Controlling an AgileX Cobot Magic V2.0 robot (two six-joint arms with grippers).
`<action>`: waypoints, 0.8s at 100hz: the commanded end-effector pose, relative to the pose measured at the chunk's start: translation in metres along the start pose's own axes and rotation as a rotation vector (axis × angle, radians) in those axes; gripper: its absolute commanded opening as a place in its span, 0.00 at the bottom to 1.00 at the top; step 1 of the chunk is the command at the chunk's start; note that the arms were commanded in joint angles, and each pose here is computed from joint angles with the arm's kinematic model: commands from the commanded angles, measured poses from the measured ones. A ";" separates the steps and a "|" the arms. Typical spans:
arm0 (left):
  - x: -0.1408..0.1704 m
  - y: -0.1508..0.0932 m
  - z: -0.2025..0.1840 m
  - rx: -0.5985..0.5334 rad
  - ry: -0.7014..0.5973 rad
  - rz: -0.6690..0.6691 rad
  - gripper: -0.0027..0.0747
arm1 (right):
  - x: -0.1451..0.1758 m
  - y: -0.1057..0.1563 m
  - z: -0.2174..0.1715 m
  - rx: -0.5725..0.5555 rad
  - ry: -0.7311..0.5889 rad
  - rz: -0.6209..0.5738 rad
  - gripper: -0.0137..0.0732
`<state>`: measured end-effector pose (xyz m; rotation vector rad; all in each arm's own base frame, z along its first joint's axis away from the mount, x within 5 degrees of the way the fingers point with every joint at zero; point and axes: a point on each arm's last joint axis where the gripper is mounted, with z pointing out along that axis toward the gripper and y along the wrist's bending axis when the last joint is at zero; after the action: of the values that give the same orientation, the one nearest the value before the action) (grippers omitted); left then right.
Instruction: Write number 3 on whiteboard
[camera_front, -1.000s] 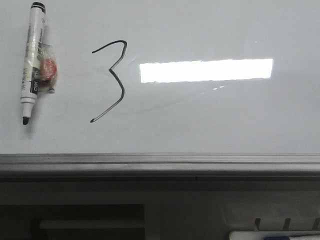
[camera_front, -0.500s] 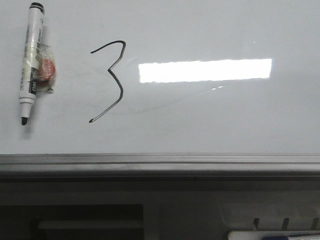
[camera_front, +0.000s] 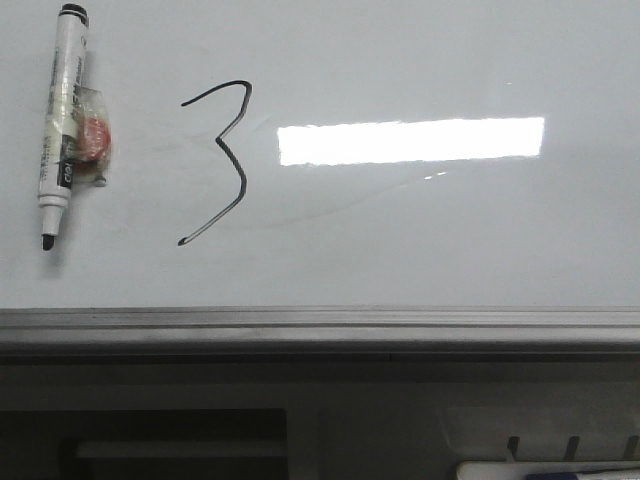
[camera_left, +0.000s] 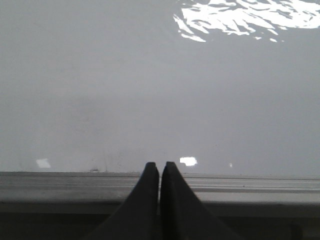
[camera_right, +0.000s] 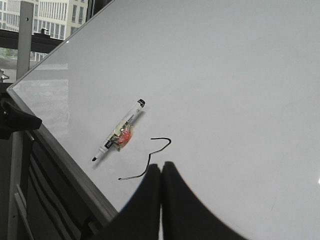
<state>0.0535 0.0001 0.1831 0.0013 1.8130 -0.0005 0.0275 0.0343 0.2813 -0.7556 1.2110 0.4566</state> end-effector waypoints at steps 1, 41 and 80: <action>-0.002 0.000 -0.001 0.002 -0.066 -0.009 0.01 | -0.014 -0.007 0.000 0.058 -0.073 -0.002 0.09; -0.002 0.000 -0.001 0.002 -0.066 -0.009 0.01 | -0.013 -0.007 0.000 0.058 -0.071 -0.002 0.09; -0.002 0.000 -0.001 0.002 -0.066 -0.009 0.01 | -0.011 -0.007 0.001 0.063 -0.066 -0.010 0.09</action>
<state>0.0535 0.0001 0.1831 0.0013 1.8130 -0.0005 0.0282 0.0348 0.2788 -0.7627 1.2153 0.4488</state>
